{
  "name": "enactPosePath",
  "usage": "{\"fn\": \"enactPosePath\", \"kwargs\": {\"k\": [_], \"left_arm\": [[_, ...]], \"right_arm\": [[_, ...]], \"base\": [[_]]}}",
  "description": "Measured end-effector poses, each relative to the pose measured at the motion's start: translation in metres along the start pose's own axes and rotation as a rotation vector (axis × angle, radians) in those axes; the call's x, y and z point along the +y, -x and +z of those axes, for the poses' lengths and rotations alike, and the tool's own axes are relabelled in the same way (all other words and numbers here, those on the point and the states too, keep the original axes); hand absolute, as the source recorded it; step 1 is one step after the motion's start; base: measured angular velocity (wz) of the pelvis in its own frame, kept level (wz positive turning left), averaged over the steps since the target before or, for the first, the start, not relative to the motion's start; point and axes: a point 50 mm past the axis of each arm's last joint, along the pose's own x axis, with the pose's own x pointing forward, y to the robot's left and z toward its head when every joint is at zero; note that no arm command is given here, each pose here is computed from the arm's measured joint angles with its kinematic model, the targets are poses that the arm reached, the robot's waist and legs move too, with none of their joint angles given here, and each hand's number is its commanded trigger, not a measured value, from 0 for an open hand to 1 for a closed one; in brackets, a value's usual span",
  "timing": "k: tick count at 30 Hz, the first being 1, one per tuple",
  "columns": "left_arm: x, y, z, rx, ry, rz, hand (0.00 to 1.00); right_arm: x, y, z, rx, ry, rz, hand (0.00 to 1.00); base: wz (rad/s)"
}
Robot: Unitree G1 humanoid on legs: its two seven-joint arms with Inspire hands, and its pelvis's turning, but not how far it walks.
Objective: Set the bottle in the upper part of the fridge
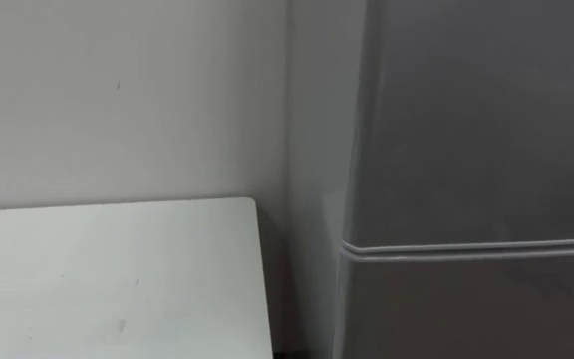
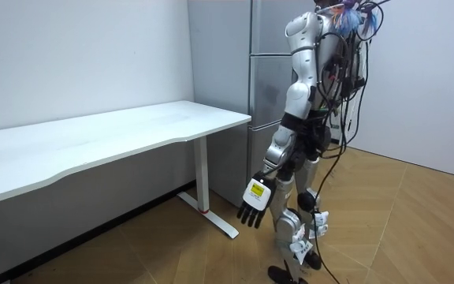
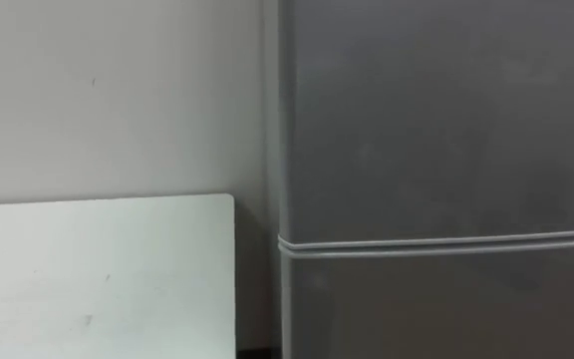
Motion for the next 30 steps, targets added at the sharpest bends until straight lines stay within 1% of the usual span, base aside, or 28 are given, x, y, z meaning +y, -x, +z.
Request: {"fn": "enactPosePath", "kwargs": {"k": [2,3,5,6,8,9,11,12,14,15,17,19,21,23,27,29,30], "left_arm": [[-0.001,0.000,0.000,-0.001,0.000,-0.002,0.00],[-0.002,0.000,0.000,-0.001,-0.001,-0.004,0.00],[-0.005,0.000,-0.002,0.009,0.002,-0.011,0.00],[-0.006,0.000,-0.004,0.013,0.003,-0.012,0.00],[-0.011,0.001,-0.008,0.026,0.030,-0.016,0.00],[-0.012,0.001,-0.009,0.031,0.039,-0.018,0.00],[-0.017,0.001,-0.011,0.039,0.060,-0.030,0.00],[-0.017,0.001,-0.012,0.040,0.060,-0.033,0.00],[-0.019,0.001,-0.014,0.050,0.045,-0.040,0.00],[-0.020,0.001,-0.015,0.055,0.039,-0.042,0.00],[-0.023,0.001,-0.017,0.062,0.026,-0.054,0.00],[-0.025,0.001,-0.016,0.061,0.028,-0.060,0.00],[-0.026,0.001,-0.015,0.061,0.027,-0.069,0.00],[-0.029,0.001,-0.014,0.064,0.011,-0.081,0.00],[-0.030,-0.001,-0.010,0.064,-0.007,-0.093,0.00],[-0.030,-0.001,-0.011,0.071,-0.011,-0.096,0.00],[-0.030,-0.001,-0.011,0.073,-0.014,-0.096,0.00]], "right_arm": [[-0.013,-0.001,-0.022,0.064,0.048,-0.041,0.00],[-0.017,-0.001,-0.027,0.079,0.058,-0.052,0.00],[-0.035,0.001,-0.046,0.135,0.137,-0.080,0.00],[-0.038,0.002,-0.051,0.149,0.164,-0.079,0.00],[-0.060,0.004,-0.071,0.208,0.294,-0.102,0.00],[-0.066,0.004,-0.075,0.224,0.332,-0.108,0.00],[-0.091,0.009,-0.088,0.286,0.423,-0.132,0.00],[-0.093,0.010,-0.091,0.296,0.440,-0.125,0.00],[-0.107,0.016,-0.103,0.358,0.545,-0.085,0.00],[-0.109,0.018,-0.106,0.378,0.572,-0.069,0.00],[-0.114,0.024,-0.116,0.435,0.711,0.022,0.00],[-0.116,0.029,-0.126,0.491,0.813,0.097,0.00],[-0.116,0.034,-0.136,0.550,0.895,0.172,0.00],[-0.107,0.039,-0.147,0.611,0.987,0.282,0.00],[-0.096,0.044,-0.158,0.661,1.058,0.411,0.00],[-0.086,0.046,-0.163,0.672,1.091,0.488,0.00],[-0.084,0.047,-0.163,0.675,1.096,0.501,0.00]], "base": [[0.00],[0.06],[0.05],[0.05],[0.04],[0.00],[0.00],[0.00],[0.00],[0.00],[0.00],[0.05],[0.00],[0.00],[0.14],[0.06],[0.07]]}}
